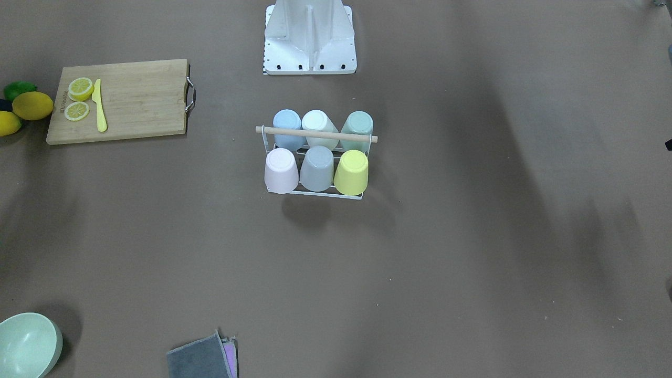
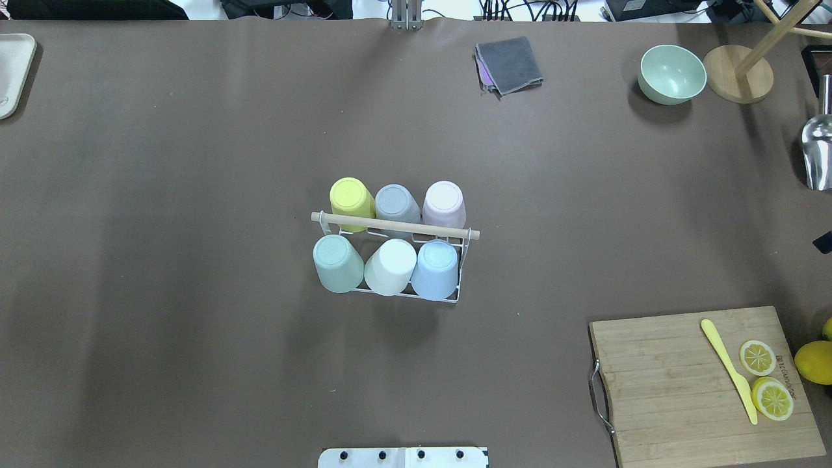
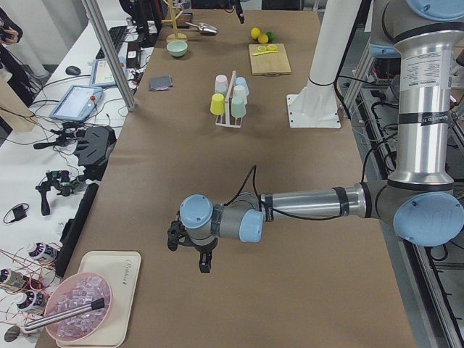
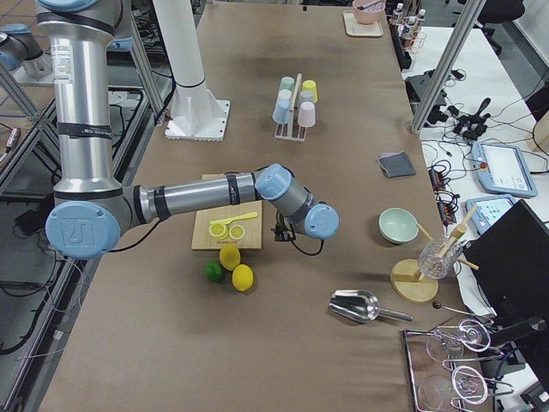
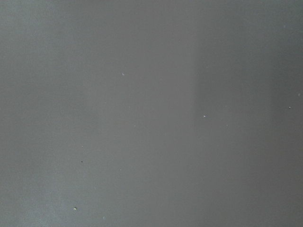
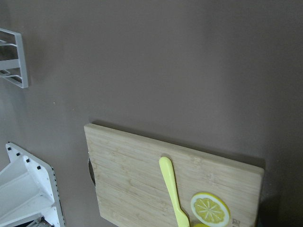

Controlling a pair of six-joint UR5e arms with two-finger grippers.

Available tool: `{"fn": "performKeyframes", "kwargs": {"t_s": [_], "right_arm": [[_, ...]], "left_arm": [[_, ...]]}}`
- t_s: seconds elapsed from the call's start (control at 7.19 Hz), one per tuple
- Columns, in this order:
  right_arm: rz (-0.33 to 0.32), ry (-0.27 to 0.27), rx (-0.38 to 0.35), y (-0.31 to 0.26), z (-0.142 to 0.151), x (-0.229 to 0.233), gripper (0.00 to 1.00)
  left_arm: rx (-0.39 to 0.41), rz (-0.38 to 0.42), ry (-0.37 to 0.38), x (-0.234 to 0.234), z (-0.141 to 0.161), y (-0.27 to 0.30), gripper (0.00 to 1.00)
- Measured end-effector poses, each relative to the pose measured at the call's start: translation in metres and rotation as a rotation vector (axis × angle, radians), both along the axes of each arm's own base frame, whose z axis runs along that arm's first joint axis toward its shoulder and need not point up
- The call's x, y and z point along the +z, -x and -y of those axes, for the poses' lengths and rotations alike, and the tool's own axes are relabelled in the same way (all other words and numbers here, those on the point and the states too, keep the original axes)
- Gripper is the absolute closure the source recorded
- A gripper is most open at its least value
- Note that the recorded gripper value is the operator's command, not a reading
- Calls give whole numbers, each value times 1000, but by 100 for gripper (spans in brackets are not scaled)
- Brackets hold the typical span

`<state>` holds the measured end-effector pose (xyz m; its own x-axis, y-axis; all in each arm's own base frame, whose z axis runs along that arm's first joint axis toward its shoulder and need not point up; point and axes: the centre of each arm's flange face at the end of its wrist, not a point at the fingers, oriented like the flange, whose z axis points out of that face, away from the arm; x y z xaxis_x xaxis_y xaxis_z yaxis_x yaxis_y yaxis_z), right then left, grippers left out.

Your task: Place cup on cup holder

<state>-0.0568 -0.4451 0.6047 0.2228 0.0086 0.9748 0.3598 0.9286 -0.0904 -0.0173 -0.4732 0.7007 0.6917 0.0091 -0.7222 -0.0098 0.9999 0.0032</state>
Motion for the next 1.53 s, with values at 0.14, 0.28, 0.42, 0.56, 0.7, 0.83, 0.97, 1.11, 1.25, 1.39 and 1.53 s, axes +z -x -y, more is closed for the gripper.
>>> {"fn": "performKeyframes", "kwargs": {"t_s": [0.14,0.28,0.42,0.56,0.7,0.83,0.97,1.11,1.25,1.39,1.53], "right_arm": [[-46,48,0,-5,-1,2,2],[-103,97,1,-11,-2,2,2],[-166,122,-3,-19,-2,0,1],[-218,101,-16,-27,-2,0,1],[-263,39,-31,-33,-1,6,1],[-294,-29,-37,-37,-1,17,1],[-308,-89,-37,-40,-3,27,2],[-314,-120,-31,-41,-6,34,4],[-322,-127,-14,-42,-9,39,6],[-338,-118,17,-43,-12,43,6],[-358,-97,56,-43,-12,46,6]], "left_arm": [[0,-2,0,0,0,0,2],[0,-3,0,-1,-1,0,2],[0,-4,0,-1,-1,0,2],[1,-5,-1,-1,-1,0,2],[2,-5,0,0,-1,0,2],[2,-5,3,1,-2,0,2],[2,-5,3,2,-2,0,2],[2,-5,3,1,-2,0,2],[2,-5,2,1,-2,0,2],[1,-5,2,1,-2,0,2],[1,-5,2,1,-1,0,2]]}}
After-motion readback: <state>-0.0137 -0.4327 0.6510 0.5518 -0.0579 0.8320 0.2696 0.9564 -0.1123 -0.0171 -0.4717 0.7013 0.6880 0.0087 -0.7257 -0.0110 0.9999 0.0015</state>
